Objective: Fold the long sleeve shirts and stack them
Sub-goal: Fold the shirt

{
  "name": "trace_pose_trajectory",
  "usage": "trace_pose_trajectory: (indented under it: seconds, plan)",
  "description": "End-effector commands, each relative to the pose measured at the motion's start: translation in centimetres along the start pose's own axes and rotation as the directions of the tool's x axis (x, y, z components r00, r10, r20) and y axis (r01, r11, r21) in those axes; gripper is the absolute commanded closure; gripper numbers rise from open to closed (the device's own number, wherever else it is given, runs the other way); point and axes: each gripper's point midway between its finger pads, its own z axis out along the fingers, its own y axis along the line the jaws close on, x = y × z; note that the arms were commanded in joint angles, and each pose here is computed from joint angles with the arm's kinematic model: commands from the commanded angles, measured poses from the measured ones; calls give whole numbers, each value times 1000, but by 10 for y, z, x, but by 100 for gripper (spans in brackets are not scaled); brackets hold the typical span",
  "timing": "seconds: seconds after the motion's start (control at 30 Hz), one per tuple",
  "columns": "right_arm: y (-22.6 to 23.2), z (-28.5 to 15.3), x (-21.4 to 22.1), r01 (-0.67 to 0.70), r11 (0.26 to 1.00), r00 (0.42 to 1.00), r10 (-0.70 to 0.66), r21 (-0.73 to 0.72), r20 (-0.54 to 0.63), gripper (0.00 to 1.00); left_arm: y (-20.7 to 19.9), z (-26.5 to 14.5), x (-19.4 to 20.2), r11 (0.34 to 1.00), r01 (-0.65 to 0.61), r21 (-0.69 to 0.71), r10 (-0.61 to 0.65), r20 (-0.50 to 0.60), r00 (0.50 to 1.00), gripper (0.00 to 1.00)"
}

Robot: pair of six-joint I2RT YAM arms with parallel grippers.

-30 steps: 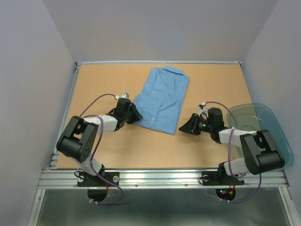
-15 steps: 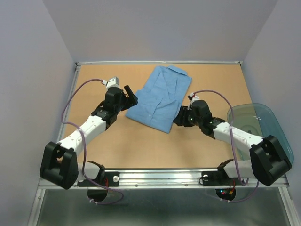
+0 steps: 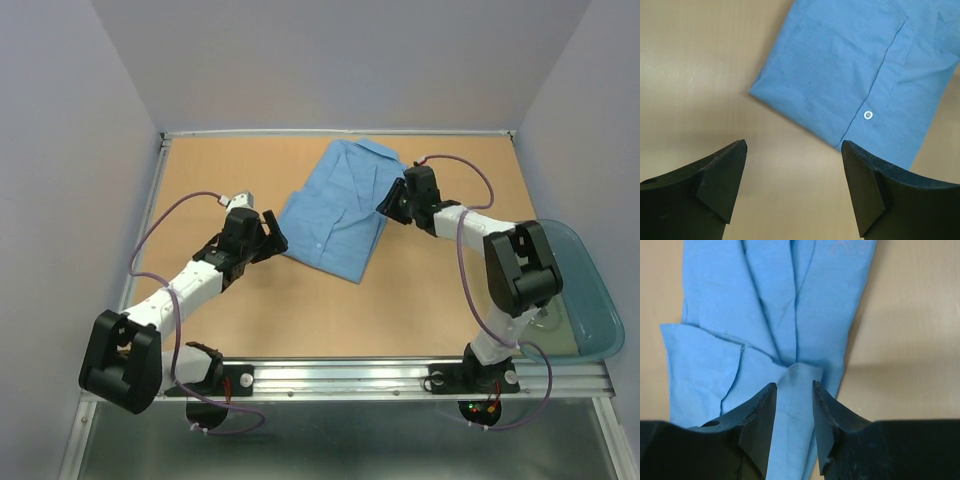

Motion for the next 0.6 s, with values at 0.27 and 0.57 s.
trace_pose_trajectory:
  seconds: [0.27,0.57]
  plan:
    - [-2,38,6,-68,998,996,68,-7,-61,61,-23,21,-26,998,-55,25,55,11,998,12]
    - [1,37,18,-73,996,993,67,-51,-94,76,-88,82,-96,959,-264,102,259,63,964,12]
